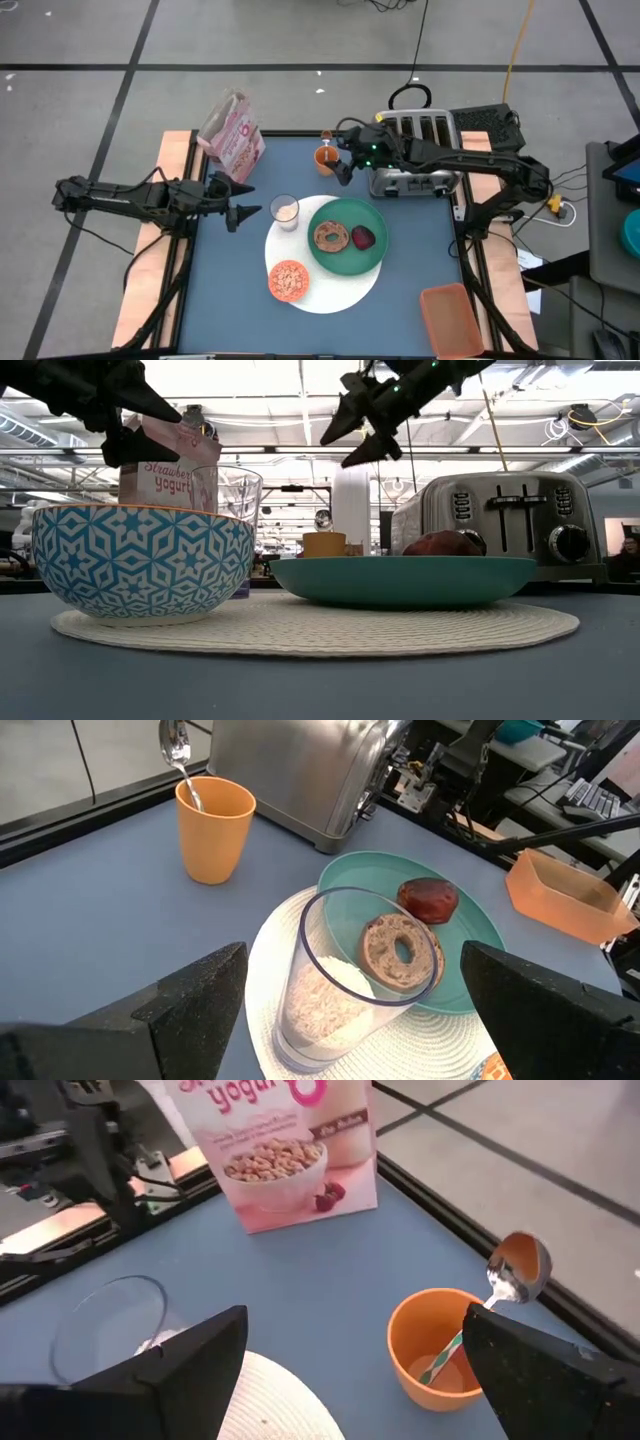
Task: Arrange a breakfast setting
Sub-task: Put the green patterned spoon beside the table mat
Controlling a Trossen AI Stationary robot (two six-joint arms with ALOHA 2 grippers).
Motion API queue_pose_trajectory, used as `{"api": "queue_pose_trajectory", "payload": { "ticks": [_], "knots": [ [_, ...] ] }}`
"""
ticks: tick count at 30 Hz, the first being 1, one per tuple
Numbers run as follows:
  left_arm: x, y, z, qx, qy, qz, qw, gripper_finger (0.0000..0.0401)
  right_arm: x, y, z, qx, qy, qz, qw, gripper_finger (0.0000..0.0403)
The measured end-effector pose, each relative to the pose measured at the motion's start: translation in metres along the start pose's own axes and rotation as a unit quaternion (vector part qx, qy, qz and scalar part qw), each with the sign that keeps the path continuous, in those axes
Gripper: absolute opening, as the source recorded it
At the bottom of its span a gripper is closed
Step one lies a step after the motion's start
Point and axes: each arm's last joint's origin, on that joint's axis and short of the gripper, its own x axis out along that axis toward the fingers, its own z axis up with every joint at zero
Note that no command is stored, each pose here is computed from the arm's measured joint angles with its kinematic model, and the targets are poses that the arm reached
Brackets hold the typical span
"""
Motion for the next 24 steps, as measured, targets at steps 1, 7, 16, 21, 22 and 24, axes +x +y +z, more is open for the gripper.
{"api": "queue_pose_trajectory", "payload": {
  "ticks": [1, 7, 16, 21, 22, 24],
  "knots": [
    [0.000, 0.000, 0.000, 0.000, 0.000, 0.000, 1.000, 0.0370, 0.004, -0.001, -0.001, 0.006, 0.003, -0.002, 1.000, 0.0357],
    [0.000, 0.000, 0.000, 0.000, 0.000, 0.000, 1.000, 0.0370, 0.036, -0.015, -0.008, 0.039, 0.000, -0.018, 0.999, 0.0357],
    [0.000, 0.000, 0.000, 0.001, 0.000, 0.000, 1.000, 0.0370, 0.064, -0.047, -0.019, 0.112, 0.019, -0.061, 0.992, 0.0357],
    [0.000, 0.000, 0.000, 0.004, 0.000, 0.000, 1.000, 0.0370, 0.076, -0.060, -0.024, 0.125, 0.020, -0.074, 0.989, 0.0357],
    [0.000, 0.000, 0.000, 0.004, 0.000, 0.000, 1.000, 0.0370, 0.079, -0.062, -0.026, 0.127, 0.023, -0.077, 0.989, 0.0357],
    [0.000, 0.000, 0.000, 0.005, 0.000, 0.000, 1.000, 0.0370, 0.083, -0.066, -0.029, 0.130, 0.032, -0.082, 0.988, 0.0357]
  ]
}}
